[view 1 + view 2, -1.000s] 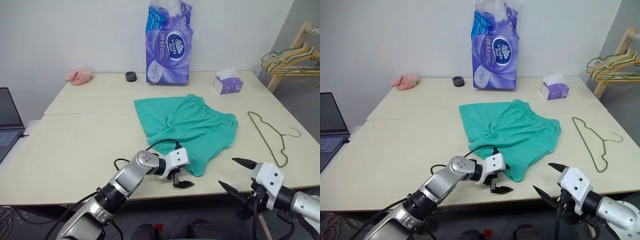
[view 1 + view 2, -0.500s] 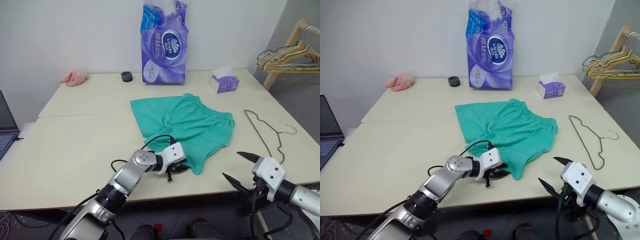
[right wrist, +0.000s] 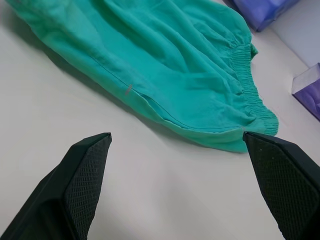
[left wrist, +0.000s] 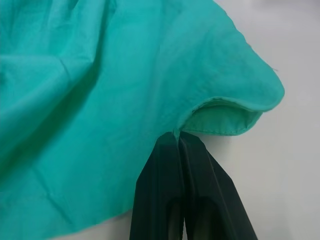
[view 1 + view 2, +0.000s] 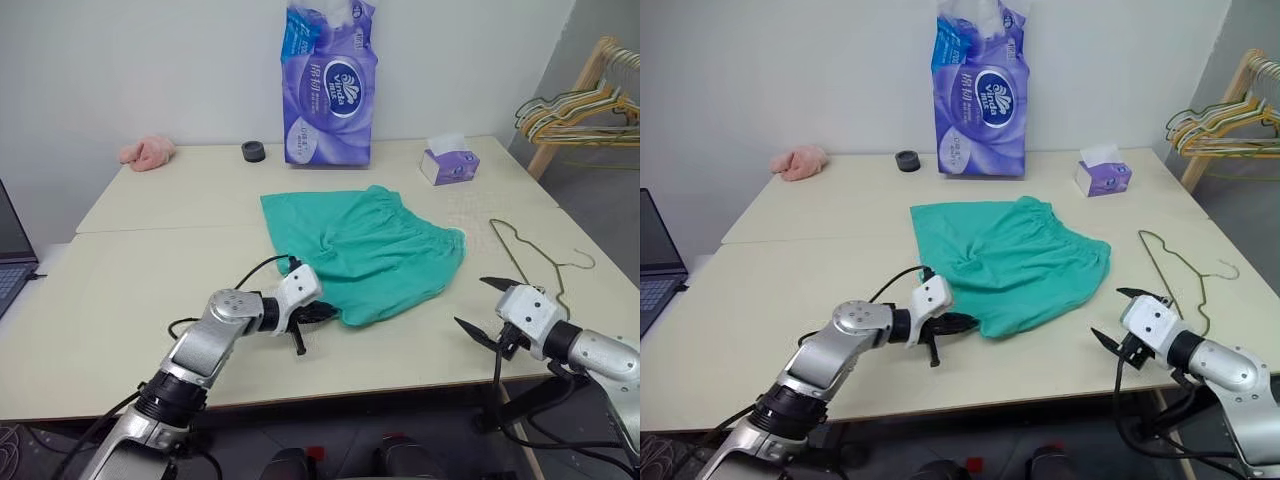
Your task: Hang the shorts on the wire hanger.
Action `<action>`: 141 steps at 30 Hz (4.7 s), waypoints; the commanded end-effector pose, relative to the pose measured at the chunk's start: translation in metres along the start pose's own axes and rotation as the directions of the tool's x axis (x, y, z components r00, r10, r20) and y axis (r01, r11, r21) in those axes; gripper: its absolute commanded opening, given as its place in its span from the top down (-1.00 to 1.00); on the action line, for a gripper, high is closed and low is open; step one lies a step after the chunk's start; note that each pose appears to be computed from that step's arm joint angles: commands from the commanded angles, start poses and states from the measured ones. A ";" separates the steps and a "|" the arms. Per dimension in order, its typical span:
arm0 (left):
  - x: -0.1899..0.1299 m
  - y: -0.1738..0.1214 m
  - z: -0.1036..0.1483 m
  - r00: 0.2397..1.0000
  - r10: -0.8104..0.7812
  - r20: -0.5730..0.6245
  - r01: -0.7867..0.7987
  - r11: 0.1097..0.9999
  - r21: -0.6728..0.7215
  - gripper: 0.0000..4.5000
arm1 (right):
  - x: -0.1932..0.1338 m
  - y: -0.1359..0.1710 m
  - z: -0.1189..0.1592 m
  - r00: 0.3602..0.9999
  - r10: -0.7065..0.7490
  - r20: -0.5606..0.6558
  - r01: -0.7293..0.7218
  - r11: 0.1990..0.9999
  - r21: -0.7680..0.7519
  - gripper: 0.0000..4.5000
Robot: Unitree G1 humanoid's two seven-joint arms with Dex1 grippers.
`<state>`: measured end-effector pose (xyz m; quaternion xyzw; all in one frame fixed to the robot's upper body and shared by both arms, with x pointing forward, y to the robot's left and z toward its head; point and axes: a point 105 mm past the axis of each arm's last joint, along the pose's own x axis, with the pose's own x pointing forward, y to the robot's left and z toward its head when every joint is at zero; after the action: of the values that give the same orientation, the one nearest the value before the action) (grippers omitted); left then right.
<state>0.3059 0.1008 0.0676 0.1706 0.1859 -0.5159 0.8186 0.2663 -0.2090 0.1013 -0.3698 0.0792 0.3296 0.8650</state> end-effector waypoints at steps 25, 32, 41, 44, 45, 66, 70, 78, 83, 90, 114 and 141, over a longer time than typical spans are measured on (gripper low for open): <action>-0.082 0.061 0.036 0.978 0.148 0.147 -0.142 0.989 -0.048 1.00 | 0.133 -0.052 -0.008 1.000 -0.012 -0.017 -0.001 0.795 -0.607 -0.72; -0.087 0.060 0.025 0.988 0.132 0.085 -0.130 0.991 -0.021 1.00 | 0.131 -0.062 -0.004 1.000 -0.015 -0.005 0.008 0.755 -0.656 0.36; -0.085 0.033 -0.009 0.995 -0.041 -0.089 0.044 0.998 0.034 1.00 | 0.088 -0.051 0.007 0.984 0.116 -0.132 -0.176 0.640 -0.748 0.98; -0.089 0.014 -0.026 0.974 -0.155 -0.164 0.159 0.987 0.011 1.00 | 0.060 -0.023 0.008 0.949 0.226 -0.221 -0.316 0.634 -0.706 0.98; -0.090 0.009 -0.028 0.969 -0.180 -0.170 0.183 0.983 -0.001 1.00 | 0.054 -0.014 0.009 0.937 0.254 -0.240 -0.348 0.635 -0.689 0.98; -0.121 -0.097 -0.062 0.748 -0.624 -0.226 0.589 0.782 -0.205 1.00 | -0.019 0.055 0.023 0.716 0.587 -0.377 -0.688 0.503 -0.523 0.98; -0.117 -0.095 -0.061 0.759 -0.608 -0.234 0.580 0.794 -0.182 1.00 | -0.017 0.062 0.027 0.720 0.601 -0.348 -0.679 0.506 -0.531 0.98; -0.107 -0.096 -0.050 0.773 -0.607 -0.183 0.572 0.793 -0.211 0.59 | -0.021 0.064 0.032 0.686 0.637 -0.351 -0.712 0.490 -0.502 0.24; -0.103 -0.092 -0.043 0.792 -0.590 -0.155 0.560 0.805 -0.196 -0.08 | -0.026 0.051 0.044 0.691 0.657 -0.302 -0.704 0.518 -0.485 -0.54; -0.078 -0.042 0.019 0.944 -0.302 0.132 0.315 0.944 -0.097 -0.76 | -0.022 0.000 0.087 0.858 0.513 0.041 -0.482 0.829 -0.284 -0.99; -0.024 -0.023 0.085 0.940 -0.224 0.259 0.155 0.953 0.261 -0.76 | -0.061 -0.091 -0.106 0.749 -0.367 -0.552 0.649 0.577 0.496 -0.99; -0.020 -0.032 0.097 0.926 -0.241 0.289 0.160 0.948 0.277 -0.78 | -0.033 -0.040 -0.166 0.788 0.110 -0.606 0.503 0.451 0.737 0.78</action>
<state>0.2818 0.0614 0.1477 0.1570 0.0267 -0.6395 0.7522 0.2992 -0.3668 0.0454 -0.0033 0.4035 0.0035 0.9150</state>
